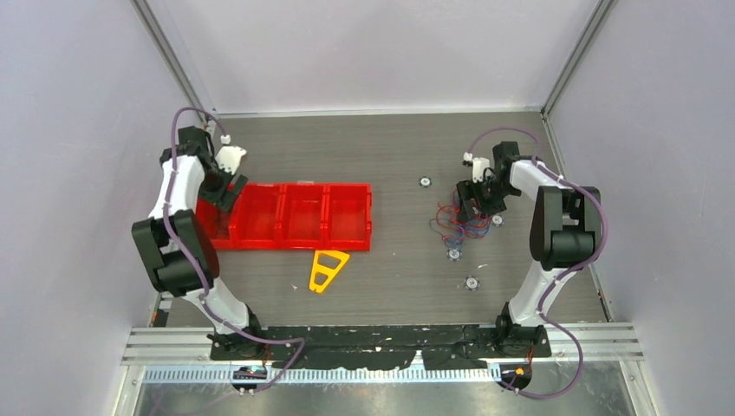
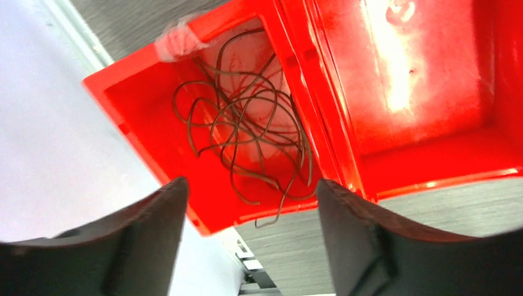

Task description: Untangle the cables

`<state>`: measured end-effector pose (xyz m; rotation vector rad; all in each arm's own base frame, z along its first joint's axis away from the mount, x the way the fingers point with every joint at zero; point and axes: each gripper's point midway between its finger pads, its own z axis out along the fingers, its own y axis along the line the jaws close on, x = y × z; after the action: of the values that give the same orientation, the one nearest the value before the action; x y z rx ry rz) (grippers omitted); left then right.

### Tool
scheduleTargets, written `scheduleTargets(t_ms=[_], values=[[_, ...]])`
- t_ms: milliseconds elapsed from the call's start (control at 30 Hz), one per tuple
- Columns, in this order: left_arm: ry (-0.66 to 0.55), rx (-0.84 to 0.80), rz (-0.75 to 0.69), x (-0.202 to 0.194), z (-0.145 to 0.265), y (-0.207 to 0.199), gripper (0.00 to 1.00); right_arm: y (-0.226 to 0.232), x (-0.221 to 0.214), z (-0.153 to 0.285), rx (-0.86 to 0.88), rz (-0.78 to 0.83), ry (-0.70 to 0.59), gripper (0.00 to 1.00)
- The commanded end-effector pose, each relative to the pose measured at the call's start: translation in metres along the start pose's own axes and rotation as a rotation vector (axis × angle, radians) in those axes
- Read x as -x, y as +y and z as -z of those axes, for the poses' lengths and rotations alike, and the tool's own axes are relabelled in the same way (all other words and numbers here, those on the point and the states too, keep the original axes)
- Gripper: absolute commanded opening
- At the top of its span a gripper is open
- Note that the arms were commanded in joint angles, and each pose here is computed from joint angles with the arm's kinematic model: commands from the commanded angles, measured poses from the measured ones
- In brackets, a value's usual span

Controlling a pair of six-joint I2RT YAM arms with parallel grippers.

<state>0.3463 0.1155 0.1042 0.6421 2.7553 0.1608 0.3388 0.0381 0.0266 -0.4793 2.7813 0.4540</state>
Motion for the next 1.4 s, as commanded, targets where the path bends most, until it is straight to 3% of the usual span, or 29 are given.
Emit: scheduleTargets(t_ms=[0,67,333,433,600,667,767,833,1033,1200,1367], values=[[-0.116,0.058,0.001,0.013,0.062,-0.002,0.87,0.013,-0.001,0.009,0.067,0.027,0.019,0.77],[-0.166,0.061,0.001,0.021,0.081,-0.003,0.98,0.019,-0.002,0.012,0.088,0.034,0.01,0.77],[-0.487,-0.002,-0.03,0.103,0.163,-0.029,1.0,0.037,0.011,0.048,0.097,0.097,-0.098,0.78],[-0.586,-0.078,-0.156,0.146,0.178,-0.076,1.0,0.035,0.005,0.053,0.071,0.115,-0.089,0.75],[-0.725,-0.332,-0.37,0.208,0.18,-0.204,1.0,0.024,-0.006,0.042,0.04,0.098,-0.042,0.72],[-0.752,-0.424,-0.444,0.222,0.173,-0.256,1.0,0.02,-0.002,0.037,0.034,0.081,-0.041,0.56],[-0.788,-0.559,-0.56,0.233,0.167,-0.328,1.0,0.019,0.015,0.045,0.041,0.087,-0.083,0.19],[-0.832,-0.667,-0.586,0.238,0.169,-0.365,1.0,0.028,0.028,0.062,0.082,0.126,-0.148,0.08],[-1.004,-0.907,-0.707,0.251,0.189,-0.439,0.89,0.09,0.047,0.137,0.232,0.379,-0.412,0.06],[-1.134,-0.938,-0.839,0.262,0.205,-0.471,0.79,0.109,0.044,0.157,0.257,0.466,-0.47,0.05],[-1.216,-0.949,-0.902,0.273,0.221,-0.498,0.74,0.116,0.046,0.167,0.259,0.48,-0.494,0.05]])
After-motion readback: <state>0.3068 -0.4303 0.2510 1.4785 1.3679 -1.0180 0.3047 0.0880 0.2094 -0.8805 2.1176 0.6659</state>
